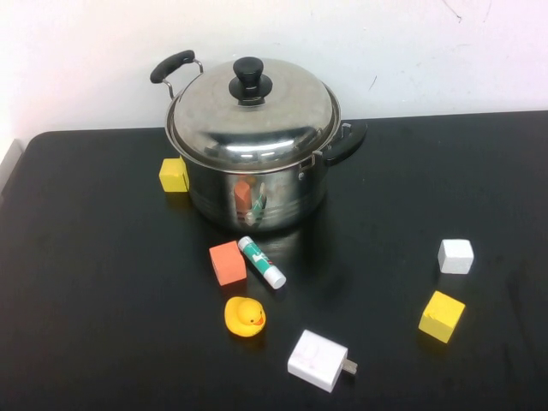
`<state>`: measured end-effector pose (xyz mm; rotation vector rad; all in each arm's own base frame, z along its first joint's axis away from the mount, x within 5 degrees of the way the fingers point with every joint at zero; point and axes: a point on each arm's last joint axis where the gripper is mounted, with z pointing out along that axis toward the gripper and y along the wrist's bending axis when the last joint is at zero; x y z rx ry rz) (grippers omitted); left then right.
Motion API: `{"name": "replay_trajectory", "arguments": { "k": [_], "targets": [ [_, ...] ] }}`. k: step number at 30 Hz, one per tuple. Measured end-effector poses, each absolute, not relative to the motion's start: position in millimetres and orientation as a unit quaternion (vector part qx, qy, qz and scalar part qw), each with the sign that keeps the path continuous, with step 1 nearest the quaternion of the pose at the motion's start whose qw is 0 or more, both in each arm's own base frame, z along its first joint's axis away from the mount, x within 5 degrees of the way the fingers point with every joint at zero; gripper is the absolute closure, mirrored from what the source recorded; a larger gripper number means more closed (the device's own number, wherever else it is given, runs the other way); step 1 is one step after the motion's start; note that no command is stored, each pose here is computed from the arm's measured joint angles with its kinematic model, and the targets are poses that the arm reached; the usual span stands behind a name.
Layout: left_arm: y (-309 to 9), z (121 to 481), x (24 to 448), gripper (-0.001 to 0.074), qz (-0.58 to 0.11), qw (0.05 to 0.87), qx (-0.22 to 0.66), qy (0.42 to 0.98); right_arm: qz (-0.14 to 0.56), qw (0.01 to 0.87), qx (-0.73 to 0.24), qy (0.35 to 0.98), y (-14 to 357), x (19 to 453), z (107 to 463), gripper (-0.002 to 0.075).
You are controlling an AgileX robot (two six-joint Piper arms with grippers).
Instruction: Cover the pot
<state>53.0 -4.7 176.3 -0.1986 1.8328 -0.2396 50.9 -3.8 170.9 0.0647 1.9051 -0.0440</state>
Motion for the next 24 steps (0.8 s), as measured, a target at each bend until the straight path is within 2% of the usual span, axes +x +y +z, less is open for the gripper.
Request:
{"name": "replay_trajectory", "arguments": {
  "k": [24],
  "targets": [
    [-4.6, 176.3, 53.0, 0.0736, -0.105, 0.598, -0.089, 0.790, -0.019, 0.579, 0.028, 0.815, -3.8, 50.9, 170.9, 0.0728]
  ]
}}
